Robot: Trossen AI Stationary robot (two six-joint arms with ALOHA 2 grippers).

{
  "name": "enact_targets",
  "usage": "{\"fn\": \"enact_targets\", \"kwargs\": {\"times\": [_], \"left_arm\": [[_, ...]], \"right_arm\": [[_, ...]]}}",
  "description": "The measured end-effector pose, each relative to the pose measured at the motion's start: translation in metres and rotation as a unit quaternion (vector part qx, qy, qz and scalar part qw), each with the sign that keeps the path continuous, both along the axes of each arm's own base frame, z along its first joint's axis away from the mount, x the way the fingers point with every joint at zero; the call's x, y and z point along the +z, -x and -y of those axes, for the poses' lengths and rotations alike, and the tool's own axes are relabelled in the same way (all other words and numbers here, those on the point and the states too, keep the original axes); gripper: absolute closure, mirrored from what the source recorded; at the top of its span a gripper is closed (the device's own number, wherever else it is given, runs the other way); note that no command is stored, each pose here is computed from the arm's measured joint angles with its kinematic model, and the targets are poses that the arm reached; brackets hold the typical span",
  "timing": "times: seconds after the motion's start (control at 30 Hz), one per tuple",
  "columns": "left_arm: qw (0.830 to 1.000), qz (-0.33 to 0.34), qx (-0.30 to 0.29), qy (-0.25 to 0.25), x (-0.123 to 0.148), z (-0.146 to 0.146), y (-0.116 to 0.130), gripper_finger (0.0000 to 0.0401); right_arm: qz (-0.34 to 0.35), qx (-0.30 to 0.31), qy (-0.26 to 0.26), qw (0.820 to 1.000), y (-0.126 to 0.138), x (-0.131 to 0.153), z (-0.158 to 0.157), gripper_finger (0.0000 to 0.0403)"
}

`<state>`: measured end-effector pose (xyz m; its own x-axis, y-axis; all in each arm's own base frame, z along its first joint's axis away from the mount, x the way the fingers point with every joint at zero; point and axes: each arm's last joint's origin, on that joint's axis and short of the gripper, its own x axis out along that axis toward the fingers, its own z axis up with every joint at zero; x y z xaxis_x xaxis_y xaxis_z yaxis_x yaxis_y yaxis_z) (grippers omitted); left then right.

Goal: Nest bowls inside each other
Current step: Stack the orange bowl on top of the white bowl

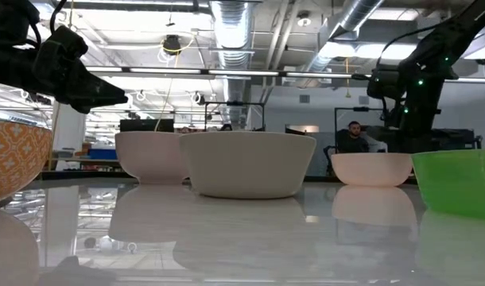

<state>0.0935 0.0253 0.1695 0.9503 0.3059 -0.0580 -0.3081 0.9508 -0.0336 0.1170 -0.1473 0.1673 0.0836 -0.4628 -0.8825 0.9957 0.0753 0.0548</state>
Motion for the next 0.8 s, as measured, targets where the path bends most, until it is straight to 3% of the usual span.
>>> {"fn": "enact_targets", "kwargs": {"times": [0.2, 0.27, 0.43, 0.6, 0.8], "left_arm": [[1.000, 0.000, 0.000, 0.000, 0.000, 0.000, 0.000, 0.0244], [1.000, 0.000, 0.001, 0.000, 0.000, 0.000, 0.000, 0.0244], [1.000, 0.000, 0.000, 0.000, 0.000, 0.000, 0.000, 0.0244], [1.000, 0.000, 0.001, 0.000, 0.000, 0.000, 0.000, 0.0244], [1.000, 0.000, 0.001, 0.000, 0.000, 0.000, 0.000, 0.0244]], "right_arm": [[-0.014, -0.007, 0.016, 1.000, 0.001, 0.001, 0.002, 0.0358], [-0.003, -0.009, 0.028, 1.000, 0.000, 0.003, 0.003, 0.0386], [0.025, -0.012, 0.043, 0.999, -0.002, 0.017, 0.005, 0.0388], [0.081, 0.017, 0.080, 0.993, -0.013, 0.049, 0.003, 0.0396], [0.160, 0.073, 0.147, 0.973, -0.042, 0.097, -0.007, 0.0396]]}}
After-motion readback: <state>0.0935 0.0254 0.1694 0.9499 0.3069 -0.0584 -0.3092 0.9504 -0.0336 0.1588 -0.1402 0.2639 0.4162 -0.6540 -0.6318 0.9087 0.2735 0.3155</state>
